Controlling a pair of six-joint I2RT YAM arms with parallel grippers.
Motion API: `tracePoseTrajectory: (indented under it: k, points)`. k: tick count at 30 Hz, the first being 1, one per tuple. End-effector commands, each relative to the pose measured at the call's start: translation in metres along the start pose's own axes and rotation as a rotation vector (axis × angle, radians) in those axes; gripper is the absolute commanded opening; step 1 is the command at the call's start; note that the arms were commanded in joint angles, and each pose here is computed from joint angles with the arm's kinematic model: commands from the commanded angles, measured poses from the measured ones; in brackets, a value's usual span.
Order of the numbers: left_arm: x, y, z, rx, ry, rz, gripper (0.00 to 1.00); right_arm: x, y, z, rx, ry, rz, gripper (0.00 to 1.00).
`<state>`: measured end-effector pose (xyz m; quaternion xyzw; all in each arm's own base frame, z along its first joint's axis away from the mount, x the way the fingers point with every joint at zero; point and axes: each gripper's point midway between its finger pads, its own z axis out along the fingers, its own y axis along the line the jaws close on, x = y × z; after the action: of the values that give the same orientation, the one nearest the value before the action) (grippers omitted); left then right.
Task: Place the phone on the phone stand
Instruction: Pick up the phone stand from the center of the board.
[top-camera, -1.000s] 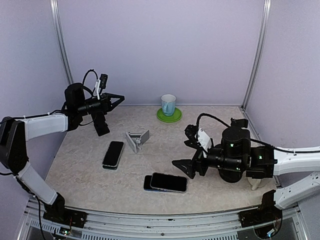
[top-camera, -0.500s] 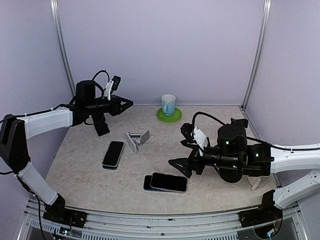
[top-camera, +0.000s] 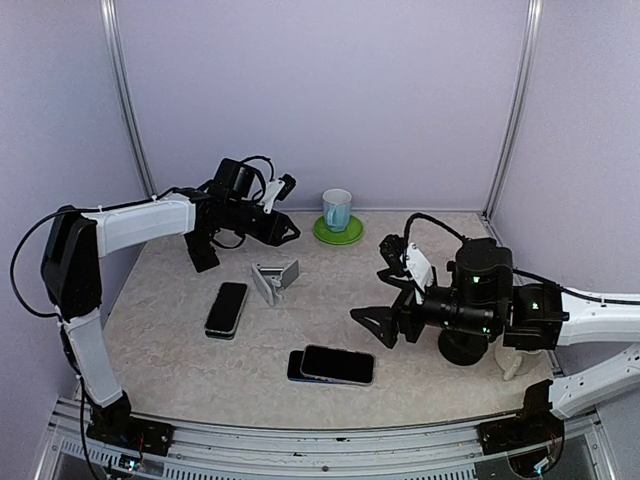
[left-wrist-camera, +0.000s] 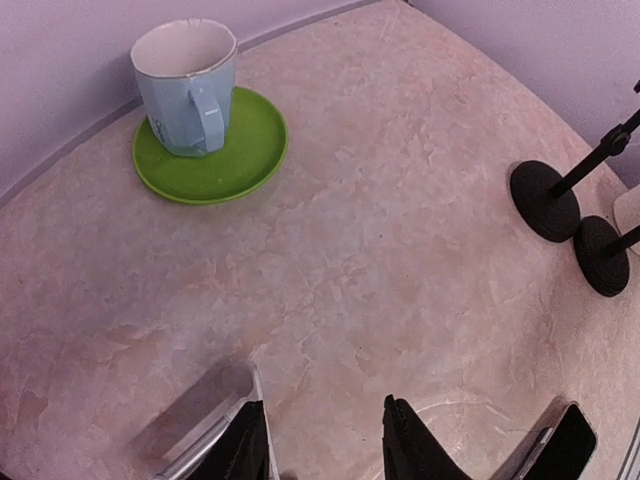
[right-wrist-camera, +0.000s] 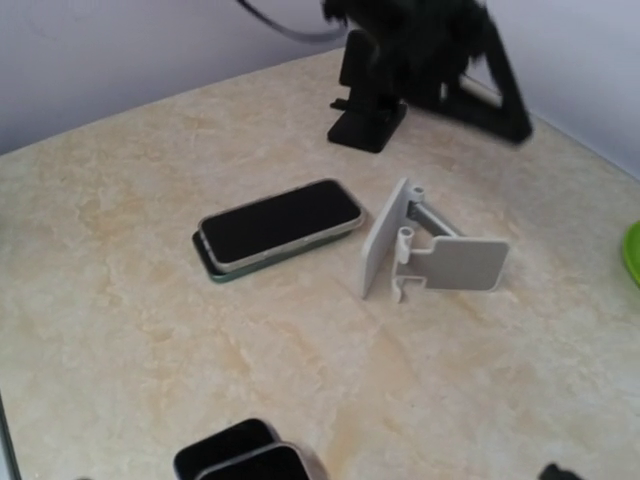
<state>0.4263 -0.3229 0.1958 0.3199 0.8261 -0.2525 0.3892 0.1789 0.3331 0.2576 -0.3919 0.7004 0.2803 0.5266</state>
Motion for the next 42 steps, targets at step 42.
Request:
tracePoseTrajectory:
  k: [42]
  points:
    - [0.083, 0.032, 0.089, -0.197, 0.427, 0.032, 0.33, 0.009, -0.012, -0.021, 0.045, -0.024, 0.003, 0.96]
